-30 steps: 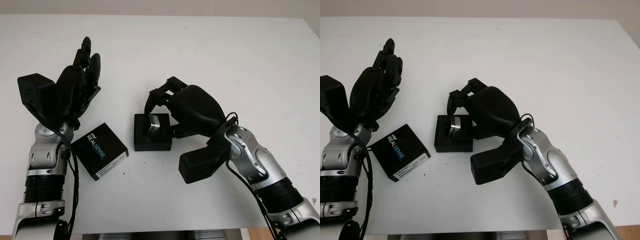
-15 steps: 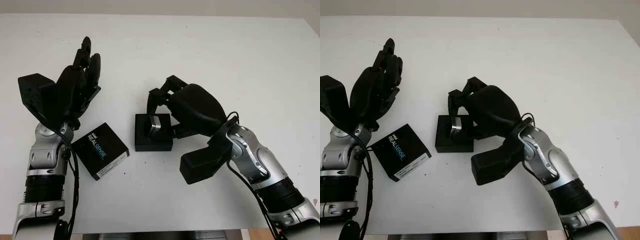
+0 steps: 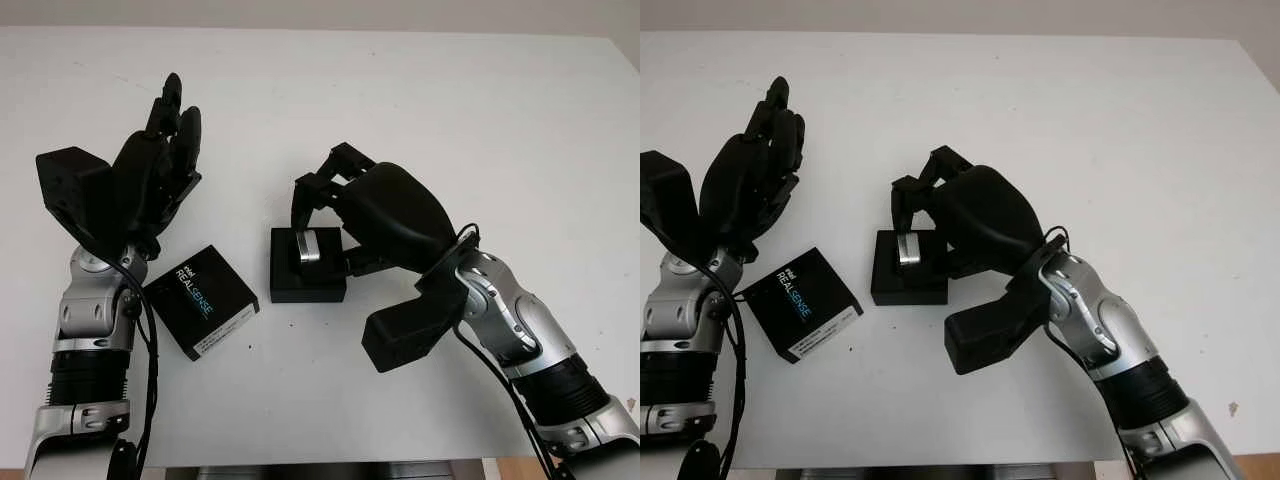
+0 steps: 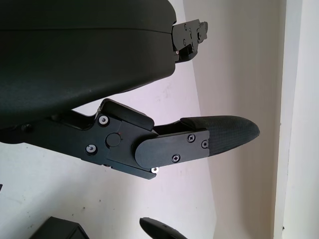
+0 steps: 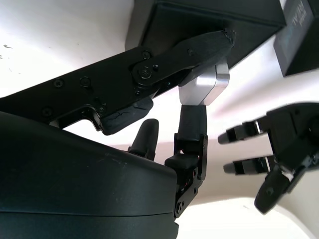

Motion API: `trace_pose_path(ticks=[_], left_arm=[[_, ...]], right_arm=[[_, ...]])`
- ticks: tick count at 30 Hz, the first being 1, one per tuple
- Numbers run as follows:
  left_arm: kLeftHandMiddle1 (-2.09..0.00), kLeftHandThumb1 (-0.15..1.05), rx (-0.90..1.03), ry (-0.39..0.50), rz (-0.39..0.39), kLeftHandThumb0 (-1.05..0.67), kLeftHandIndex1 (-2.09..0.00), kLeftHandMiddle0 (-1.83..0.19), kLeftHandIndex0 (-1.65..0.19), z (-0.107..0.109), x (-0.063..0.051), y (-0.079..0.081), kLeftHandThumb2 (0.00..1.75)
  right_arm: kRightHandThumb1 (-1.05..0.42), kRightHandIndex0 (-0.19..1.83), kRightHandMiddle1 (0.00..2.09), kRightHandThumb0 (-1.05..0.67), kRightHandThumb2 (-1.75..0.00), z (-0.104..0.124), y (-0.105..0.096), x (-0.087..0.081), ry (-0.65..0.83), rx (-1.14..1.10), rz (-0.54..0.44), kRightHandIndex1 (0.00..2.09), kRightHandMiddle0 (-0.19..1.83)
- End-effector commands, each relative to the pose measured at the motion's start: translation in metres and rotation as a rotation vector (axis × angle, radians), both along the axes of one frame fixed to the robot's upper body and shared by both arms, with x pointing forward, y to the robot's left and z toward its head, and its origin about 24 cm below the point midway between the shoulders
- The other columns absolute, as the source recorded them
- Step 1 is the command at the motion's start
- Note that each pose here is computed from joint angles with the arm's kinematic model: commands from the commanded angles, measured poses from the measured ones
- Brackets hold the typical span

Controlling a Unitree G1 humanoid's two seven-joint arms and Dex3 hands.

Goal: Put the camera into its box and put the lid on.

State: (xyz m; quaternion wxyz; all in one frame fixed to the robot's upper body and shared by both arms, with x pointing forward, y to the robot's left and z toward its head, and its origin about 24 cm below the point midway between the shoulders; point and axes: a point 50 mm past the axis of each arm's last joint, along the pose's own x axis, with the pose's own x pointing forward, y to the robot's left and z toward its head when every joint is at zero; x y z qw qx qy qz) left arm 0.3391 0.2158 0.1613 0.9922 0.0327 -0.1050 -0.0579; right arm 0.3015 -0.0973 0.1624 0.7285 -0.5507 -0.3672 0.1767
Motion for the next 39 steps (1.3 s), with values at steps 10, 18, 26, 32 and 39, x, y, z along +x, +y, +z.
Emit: trace_pose_path(ticks=[10, 18, 26, 32, 39], left_arm=[[0.0, 1.05, 0.008, -0.008, -0.003, -0.81, 0.0, 0.19, 0.19, 0.001, -0.002, 0.002, 0.58], [0.0, 1.05, 0.022, -0.01, -0.011, -0.8, 0.0, 0.19, 0.19, 0.003, -0.002, 0.003, 0.6], [0.0, 1.05, 0.016, -0.011, -0.014, -0.79, 0.0, 0.19, 0.19, 0.003, -0.002, 0.003, 0.59], [0.0, 1.05, 0.02, -0.009, -0.015, -0.79, 0.0, 0.19, 0.19, 0.003, -0.002, 0.003, 0.6], [0.0, 1.05, 0.009, -0.013, -0.014, -0.79, 0.0, 0.19, 0.19, 0.002, -0.001, 0.003, 0.58]], right_arm=[[-0.96, 0.1, 1.6, -0.48, -0.05, 0.006, -0.007, 0.01, 0.026, 0.119, -0.057, 1.3, 0.47], [-0.97, 0.06, 1.66, -0.44, -0.05, 0.004, -0.011, 0.014, 0.147, 0.309, -0.068, 1.31, 0.38], [-0.98, -0.09, 1.69, -0.44, -0.06, -0.011, -0.015, 0.015, 0.37, 0.555, -0.053, 1.38, 0.33], [-1.0, -0.01, 1.66, -0.49, -0.05, -0.023, -0.016, 0.009, 0.474, 0.636, -0.023, 1.0, 0.32], [-0.99, 0.1, 1.61, -0.49, -0.05, -0.04, -0.016, -0.004, 0.566, 0.71, -0.025, 0.61, 0.35]])
